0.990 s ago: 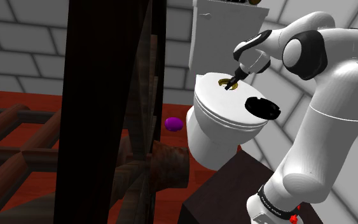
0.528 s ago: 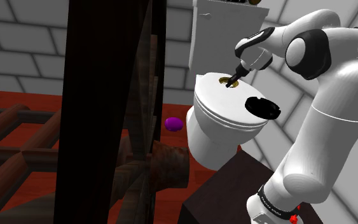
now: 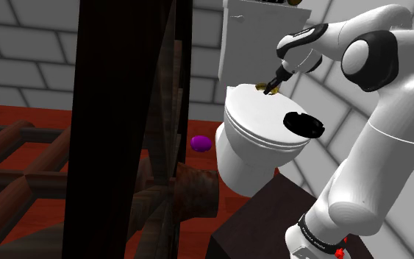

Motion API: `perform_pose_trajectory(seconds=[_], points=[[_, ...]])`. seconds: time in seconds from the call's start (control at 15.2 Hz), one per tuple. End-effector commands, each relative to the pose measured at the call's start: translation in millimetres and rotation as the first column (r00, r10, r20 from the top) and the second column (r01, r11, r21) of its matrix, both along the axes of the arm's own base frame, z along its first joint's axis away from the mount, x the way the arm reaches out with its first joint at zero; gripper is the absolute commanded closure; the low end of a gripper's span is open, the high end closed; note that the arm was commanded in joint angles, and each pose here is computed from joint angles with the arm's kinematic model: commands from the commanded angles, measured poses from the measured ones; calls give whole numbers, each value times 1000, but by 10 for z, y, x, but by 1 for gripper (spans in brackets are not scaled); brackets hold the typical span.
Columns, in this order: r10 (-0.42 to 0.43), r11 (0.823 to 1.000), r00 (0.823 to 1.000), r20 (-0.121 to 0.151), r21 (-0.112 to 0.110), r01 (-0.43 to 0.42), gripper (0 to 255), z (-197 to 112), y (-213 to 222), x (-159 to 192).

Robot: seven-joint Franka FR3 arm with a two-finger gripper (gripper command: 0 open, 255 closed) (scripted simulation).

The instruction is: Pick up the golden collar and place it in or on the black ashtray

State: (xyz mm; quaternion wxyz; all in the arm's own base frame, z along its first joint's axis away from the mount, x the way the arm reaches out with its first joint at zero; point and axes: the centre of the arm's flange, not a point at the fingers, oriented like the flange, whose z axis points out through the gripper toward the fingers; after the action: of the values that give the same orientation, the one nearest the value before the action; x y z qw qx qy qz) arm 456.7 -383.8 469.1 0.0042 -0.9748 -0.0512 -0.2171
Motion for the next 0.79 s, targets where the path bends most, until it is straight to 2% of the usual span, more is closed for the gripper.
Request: perform_pose_trajectory(seconds=[0.0,0.4,0.73], points=[[0,1000,1000,-1,0,0,255,104,-6,15],[0,1000,1000,-1,0,0,255,380,-6,14],[0,1000,1000,-1,0,0,255,349,207,-609]])
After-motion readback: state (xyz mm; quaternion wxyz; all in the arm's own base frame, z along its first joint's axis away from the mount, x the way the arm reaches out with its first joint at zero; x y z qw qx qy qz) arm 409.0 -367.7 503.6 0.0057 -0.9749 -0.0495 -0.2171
